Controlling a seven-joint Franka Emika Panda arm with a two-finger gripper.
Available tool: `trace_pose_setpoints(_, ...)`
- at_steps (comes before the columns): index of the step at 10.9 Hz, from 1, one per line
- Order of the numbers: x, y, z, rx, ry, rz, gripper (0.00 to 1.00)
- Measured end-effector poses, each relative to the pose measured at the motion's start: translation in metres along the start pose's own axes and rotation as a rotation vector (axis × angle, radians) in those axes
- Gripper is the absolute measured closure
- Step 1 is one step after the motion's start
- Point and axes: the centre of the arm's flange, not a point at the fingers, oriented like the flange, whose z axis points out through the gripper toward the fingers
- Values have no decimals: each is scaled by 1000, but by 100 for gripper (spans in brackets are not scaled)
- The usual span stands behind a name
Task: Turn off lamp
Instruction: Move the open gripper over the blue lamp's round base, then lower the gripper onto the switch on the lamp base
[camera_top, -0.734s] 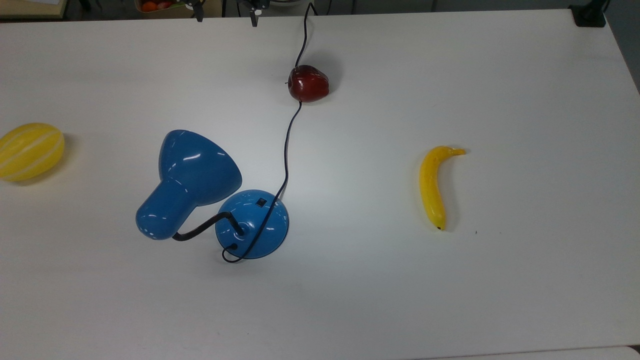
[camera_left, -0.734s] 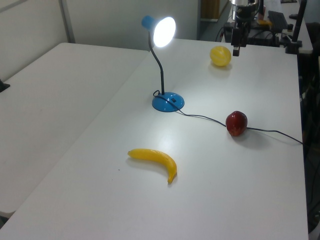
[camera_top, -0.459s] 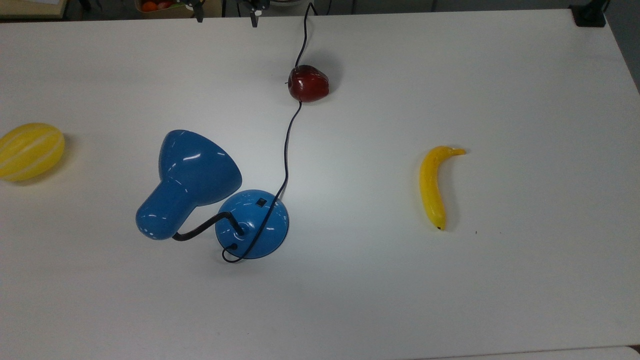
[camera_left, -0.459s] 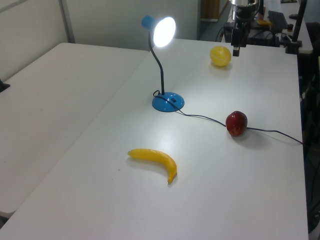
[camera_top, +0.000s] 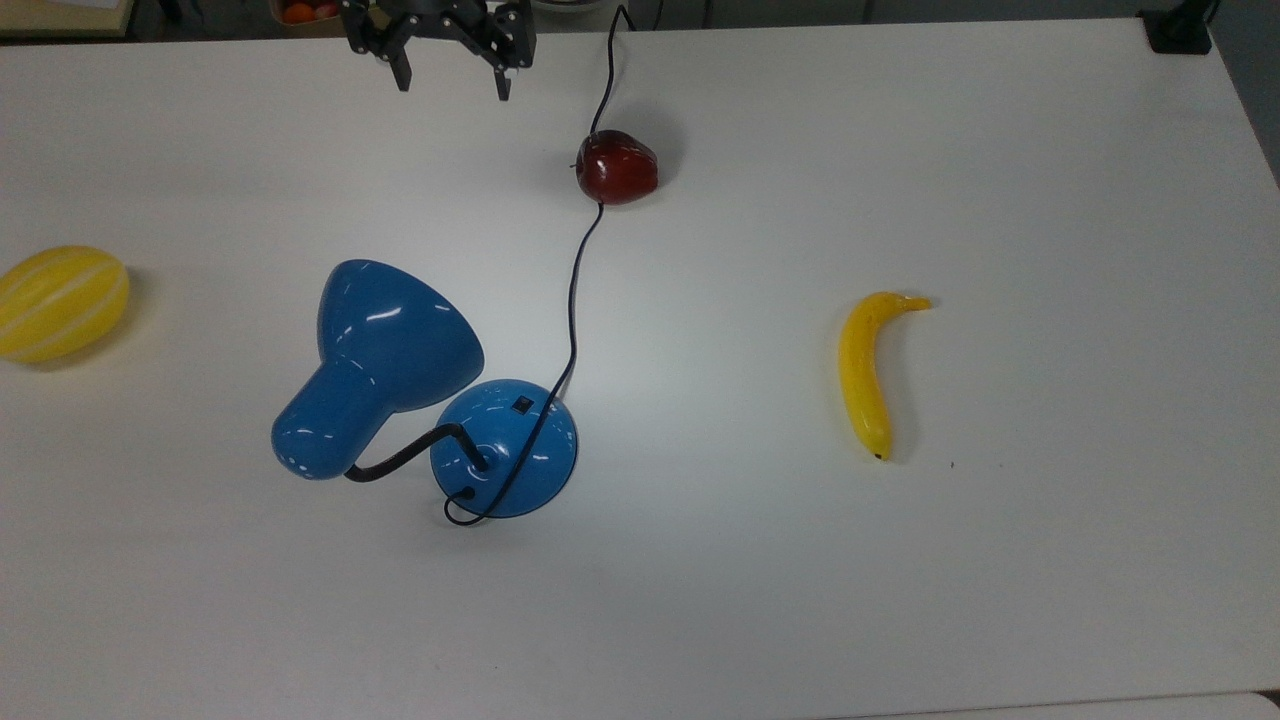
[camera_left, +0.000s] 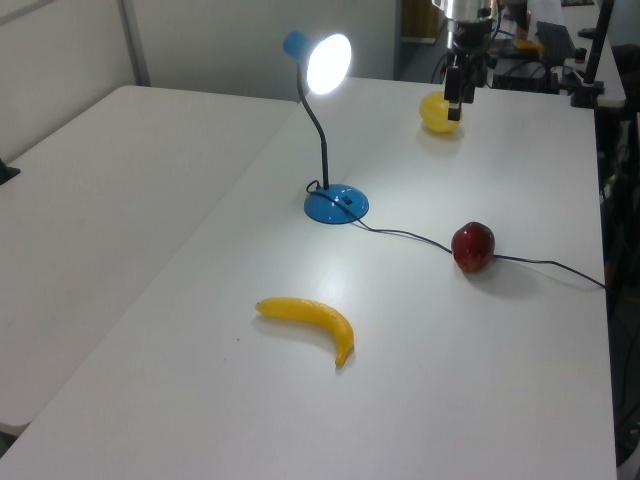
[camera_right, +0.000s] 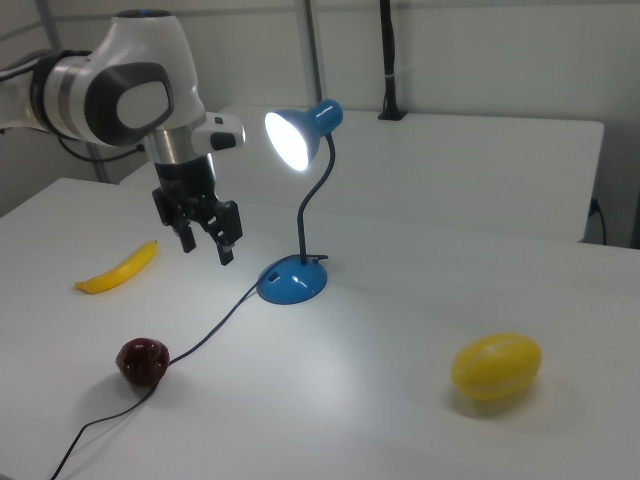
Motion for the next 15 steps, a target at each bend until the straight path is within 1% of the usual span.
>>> trace_pose_setpoints(1, 9, -1, 8, -3, 20, -1, 29)
trace_pose_setpoints(2, 19, -3, 16, -4, 46, -3, 47)
trace_pose_setpoints(3, 28, -5, 27, 2, 70, -1, 63)
trace_pose_setpoints(4, 39, -9, 36, 25, 96, 7, 80)
trace_pose_setpoints(5, 51, -12, 45, 39, 120, 23, 93)
trace_pose_setpoints(6, 65, -15, 55, 44, 147, 50, 99)
trace_pose_setpoints(9, 106, -30, 90, 52, 234, 144, 99)
trace_pose_setpoints(11, 124, -41, 115, 67, 308, 184, 99)
trace_pose_setpoints(13, 131, -44, 139, 66, 310, 198, 99)
trace_pose_setpoints(15, 138, -54, 160, 64, 314, 186, 99)
